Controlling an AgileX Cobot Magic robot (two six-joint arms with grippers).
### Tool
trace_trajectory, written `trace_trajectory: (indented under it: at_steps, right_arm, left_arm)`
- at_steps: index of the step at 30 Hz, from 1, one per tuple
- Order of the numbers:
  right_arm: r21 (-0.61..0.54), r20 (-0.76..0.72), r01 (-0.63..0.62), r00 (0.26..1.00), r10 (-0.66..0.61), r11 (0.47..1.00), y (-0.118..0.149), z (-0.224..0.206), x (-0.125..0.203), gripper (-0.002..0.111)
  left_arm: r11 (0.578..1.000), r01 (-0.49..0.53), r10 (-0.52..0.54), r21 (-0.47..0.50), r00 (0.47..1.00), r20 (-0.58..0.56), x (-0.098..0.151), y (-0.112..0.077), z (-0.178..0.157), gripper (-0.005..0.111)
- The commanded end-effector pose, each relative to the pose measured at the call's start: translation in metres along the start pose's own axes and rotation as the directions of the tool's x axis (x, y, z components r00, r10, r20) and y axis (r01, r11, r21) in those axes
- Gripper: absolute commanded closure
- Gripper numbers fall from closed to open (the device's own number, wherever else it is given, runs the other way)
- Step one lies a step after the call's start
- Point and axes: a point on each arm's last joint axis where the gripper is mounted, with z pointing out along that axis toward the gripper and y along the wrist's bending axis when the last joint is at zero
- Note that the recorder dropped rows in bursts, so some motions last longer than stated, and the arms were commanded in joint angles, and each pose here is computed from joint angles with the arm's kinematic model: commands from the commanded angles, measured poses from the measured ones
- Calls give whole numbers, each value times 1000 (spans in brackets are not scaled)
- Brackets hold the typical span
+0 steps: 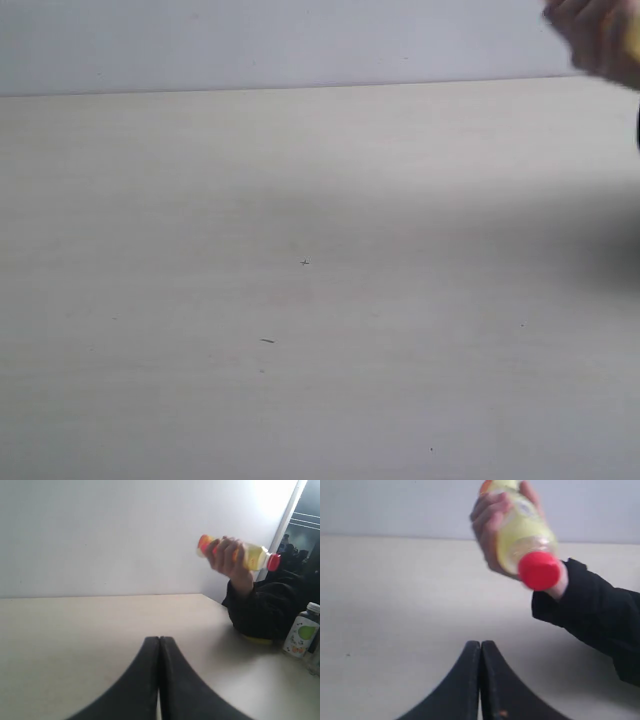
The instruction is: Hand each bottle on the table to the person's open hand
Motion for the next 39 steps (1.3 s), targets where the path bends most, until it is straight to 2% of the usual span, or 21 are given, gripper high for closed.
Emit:
trace_trajectory:
  at_steps: [1,4,10,39]
  right_arm:
    - [-41,116,-72,990,76,997,-15,-40,17,108]
    - [-104,244,-158,953,179,982,-24,-67,26,108]
    - [-150,311,-183,924,222,972,-32,-88,39,108]
    - [-156,330,-185,916,228,970,-34,-92,42,108]
  left_arm:
    - [1000,4,-4,6,1000,4,1,0,0,107]
    - [1000,4,-4,6,1000,4,1,0,0,107]
    - [1000,4,-4,6,1000,4,1,0,0,107]
    - [1000,4,-4,6,1000,4,1,0,0,107]
